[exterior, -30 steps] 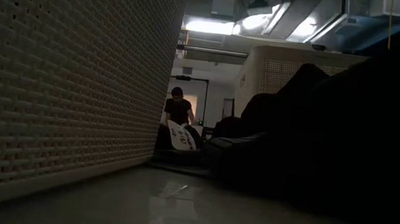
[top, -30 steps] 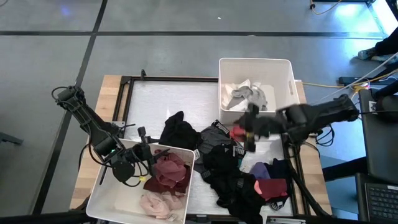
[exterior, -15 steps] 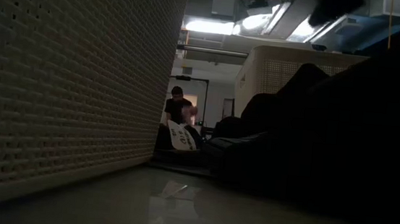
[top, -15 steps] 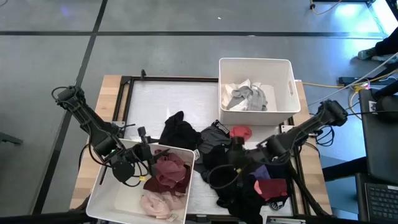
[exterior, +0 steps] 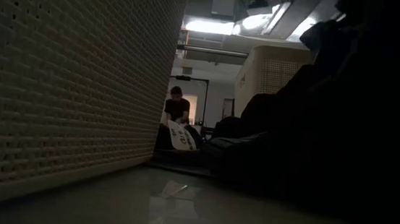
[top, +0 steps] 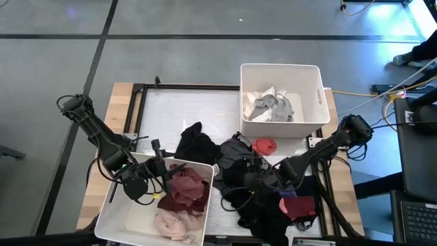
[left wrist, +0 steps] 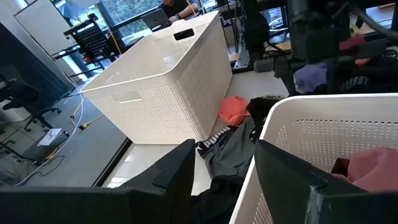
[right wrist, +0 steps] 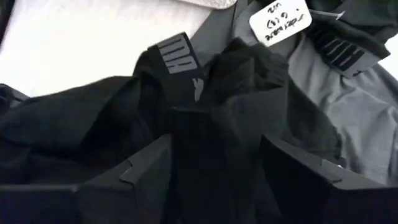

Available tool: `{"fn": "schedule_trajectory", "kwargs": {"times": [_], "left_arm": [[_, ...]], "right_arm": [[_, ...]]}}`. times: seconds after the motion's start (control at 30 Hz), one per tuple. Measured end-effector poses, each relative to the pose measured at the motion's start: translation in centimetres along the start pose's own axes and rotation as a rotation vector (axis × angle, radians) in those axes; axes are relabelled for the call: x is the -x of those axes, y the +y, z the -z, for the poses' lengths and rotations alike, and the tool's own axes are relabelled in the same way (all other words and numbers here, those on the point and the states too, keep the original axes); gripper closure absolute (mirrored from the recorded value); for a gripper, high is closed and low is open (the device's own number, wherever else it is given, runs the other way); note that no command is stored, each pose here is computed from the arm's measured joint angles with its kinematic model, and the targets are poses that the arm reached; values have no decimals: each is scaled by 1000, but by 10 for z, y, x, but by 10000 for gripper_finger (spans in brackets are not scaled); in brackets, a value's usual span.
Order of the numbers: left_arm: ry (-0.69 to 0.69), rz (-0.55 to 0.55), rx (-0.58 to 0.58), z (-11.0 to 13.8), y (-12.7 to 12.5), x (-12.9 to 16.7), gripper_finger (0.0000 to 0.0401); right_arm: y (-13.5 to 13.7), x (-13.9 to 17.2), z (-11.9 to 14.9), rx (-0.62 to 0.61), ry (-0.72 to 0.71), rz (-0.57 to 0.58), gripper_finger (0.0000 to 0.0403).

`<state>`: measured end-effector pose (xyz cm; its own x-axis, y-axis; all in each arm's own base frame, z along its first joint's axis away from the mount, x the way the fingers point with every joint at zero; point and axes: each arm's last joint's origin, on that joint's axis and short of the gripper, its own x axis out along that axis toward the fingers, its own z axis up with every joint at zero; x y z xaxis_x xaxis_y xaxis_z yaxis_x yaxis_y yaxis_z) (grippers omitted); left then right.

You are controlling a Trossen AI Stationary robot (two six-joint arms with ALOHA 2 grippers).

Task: Sort clothes
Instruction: Put the black shirt into the top white bin

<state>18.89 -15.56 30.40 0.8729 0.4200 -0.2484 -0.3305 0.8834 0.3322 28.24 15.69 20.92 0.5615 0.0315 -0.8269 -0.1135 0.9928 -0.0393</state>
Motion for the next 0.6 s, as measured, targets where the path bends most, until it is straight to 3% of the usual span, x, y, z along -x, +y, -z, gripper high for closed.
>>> {"fn": "schedule_trajectory", "kwargs": {"times": [0.13, 0.23, 0.6], "left_arm": [[0, 0, 1, 0, 0, 0, 245], [0, 0, 2, 0, 0, 0, 245], [0, 0, 3, 0, 0, 0, 245]], "right_arm": [[2, -9, 2, 4, 12, 6, 162], [2, -15, 4, 7, 22, 38, 188], [2, -22, 7, 87, 49, 55, 388]]}}
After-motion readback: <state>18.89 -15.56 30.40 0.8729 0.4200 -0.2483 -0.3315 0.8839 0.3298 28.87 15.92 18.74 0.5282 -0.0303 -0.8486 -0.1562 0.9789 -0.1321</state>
